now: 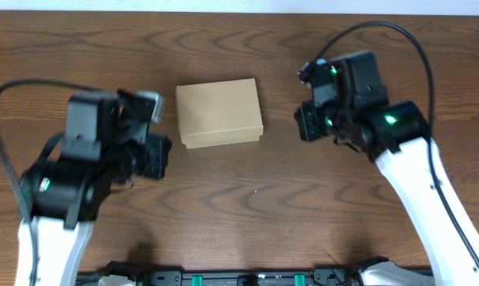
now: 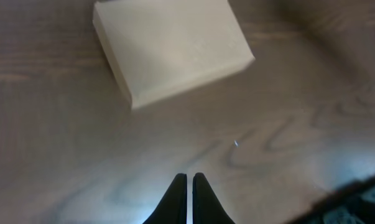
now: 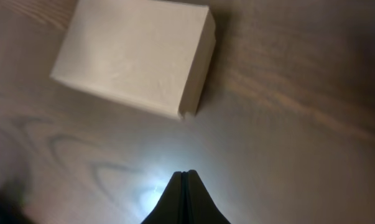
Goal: Pack container
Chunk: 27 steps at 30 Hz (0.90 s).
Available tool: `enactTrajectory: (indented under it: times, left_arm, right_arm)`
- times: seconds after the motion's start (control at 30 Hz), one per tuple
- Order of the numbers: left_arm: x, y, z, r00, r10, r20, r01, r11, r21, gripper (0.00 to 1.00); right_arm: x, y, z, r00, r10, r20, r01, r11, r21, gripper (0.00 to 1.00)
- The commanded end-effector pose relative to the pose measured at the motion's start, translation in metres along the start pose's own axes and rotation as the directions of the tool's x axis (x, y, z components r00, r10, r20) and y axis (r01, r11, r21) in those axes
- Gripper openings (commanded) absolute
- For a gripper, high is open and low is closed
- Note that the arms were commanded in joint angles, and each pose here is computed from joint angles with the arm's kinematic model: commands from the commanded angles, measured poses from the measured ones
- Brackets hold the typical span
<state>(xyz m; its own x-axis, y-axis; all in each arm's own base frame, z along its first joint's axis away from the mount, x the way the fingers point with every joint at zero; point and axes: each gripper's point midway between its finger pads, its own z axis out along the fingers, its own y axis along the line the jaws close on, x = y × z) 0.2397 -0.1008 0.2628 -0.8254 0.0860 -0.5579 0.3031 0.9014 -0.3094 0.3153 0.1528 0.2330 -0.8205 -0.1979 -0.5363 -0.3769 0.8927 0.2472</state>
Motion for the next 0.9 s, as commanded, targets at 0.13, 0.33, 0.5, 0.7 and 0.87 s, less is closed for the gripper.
enactTrajectory:
  times: [0.13, 0.33, 0.5, 0.7, 0.87]
  left_arm:
    - [0.044, -0.018, -0.043, 0.999, 0.037, 0.037, -0.038, 0.999, 0.027, 0.06]
    - [0.093, -0.018, -0.031, 1.0, 0.026, 0.017, -0.028, 0.997, 0.074, 0.06]
    - [0.1, -0.019, -0.018, 0.999, -0.015, 0.038, 0.011, 0.994, 0.11, 0.21]
    - [0.095, -0.018, -0.018, 0.986, -0.163, 0.041, 0.157, 0.981, 0.114, 0.95]
    - [0.098, -0.016, -0.018, 0.986, -0.167, 0.028, 0.164, 0.981, 0.101, 0.95]
  right_arm:
    - [0.042, 0.033, -0.063, 0.996, -0.039, 0.075, 0.038, 0.999, 0.016, 0.02]
    - [0.105, 0.043, -0.061, 0.994, 0.005, 0.113, 0.0, 0.999, -0.039, 0.01]
    - [0.132, 0.041, -0.06, 0.982, 0.114, 0.149, -0.1, 0.99, -0.095, 0.3]
    - [0.152, 0.035, -0.059, 0.973, 0.209, 0.096, -0.201, 0.976, -0.087, 0.99]
    - [0.158, 0.033, -0.058, 0.975, 0.21, 0.072, -0.205, 0.976, -0.073, 0.99]
